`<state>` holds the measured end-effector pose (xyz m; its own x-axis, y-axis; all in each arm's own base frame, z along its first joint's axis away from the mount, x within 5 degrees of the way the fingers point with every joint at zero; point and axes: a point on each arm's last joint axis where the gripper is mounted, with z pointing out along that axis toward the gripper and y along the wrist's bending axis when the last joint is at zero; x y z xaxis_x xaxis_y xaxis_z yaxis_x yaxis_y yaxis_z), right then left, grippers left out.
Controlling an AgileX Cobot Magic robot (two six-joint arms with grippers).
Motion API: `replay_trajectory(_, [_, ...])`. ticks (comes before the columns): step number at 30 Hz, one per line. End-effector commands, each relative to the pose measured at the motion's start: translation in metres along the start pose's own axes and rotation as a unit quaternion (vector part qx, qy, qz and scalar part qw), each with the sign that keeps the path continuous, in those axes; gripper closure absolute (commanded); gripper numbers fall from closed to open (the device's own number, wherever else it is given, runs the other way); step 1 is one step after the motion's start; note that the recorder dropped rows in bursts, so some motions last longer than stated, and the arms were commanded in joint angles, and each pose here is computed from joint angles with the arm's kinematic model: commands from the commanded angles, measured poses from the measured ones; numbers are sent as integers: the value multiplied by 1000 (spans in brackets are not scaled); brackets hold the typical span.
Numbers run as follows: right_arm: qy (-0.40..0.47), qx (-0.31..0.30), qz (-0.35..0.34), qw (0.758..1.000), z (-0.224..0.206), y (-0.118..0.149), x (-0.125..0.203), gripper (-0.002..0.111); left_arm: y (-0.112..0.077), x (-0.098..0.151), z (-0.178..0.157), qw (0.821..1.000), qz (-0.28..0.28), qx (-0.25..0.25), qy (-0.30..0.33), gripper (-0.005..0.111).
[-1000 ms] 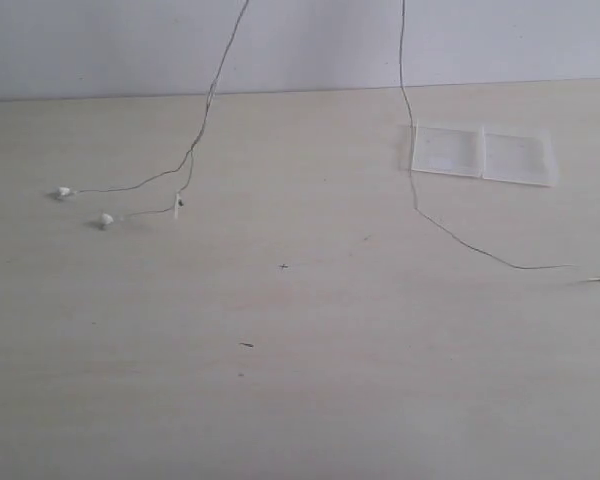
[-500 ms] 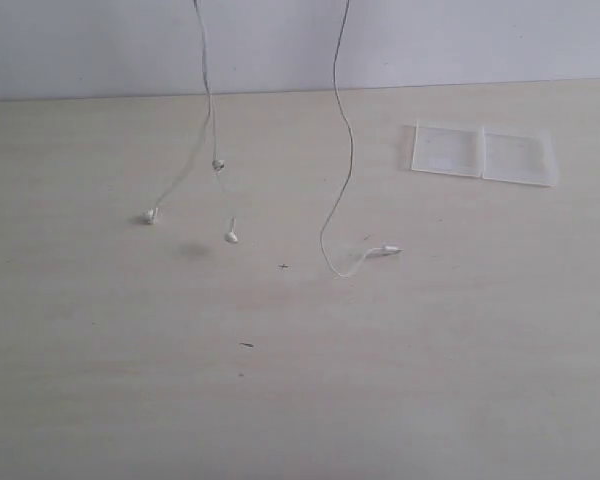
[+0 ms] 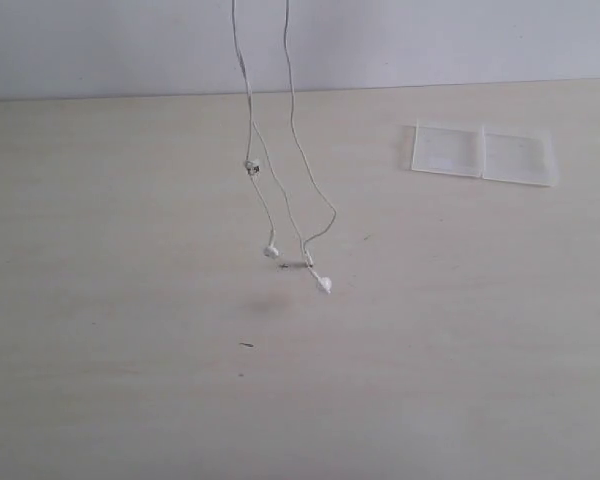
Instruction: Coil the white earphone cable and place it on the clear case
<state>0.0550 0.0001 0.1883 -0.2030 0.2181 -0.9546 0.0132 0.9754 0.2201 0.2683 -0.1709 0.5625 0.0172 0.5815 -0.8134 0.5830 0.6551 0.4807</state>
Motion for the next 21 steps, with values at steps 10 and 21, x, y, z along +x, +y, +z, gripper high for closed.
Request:
replay_trajectory(10, [-4, -1, -4, 1000, 0, 0, 0, 108, -6, -6, -12, 999, -12, 44, -18, 107])
replay_trajectory(21, [-4, -1, -4, 1000, 0, 0, 0, 108, -6, -10, -13, 998, -23, 48, -40, 107])
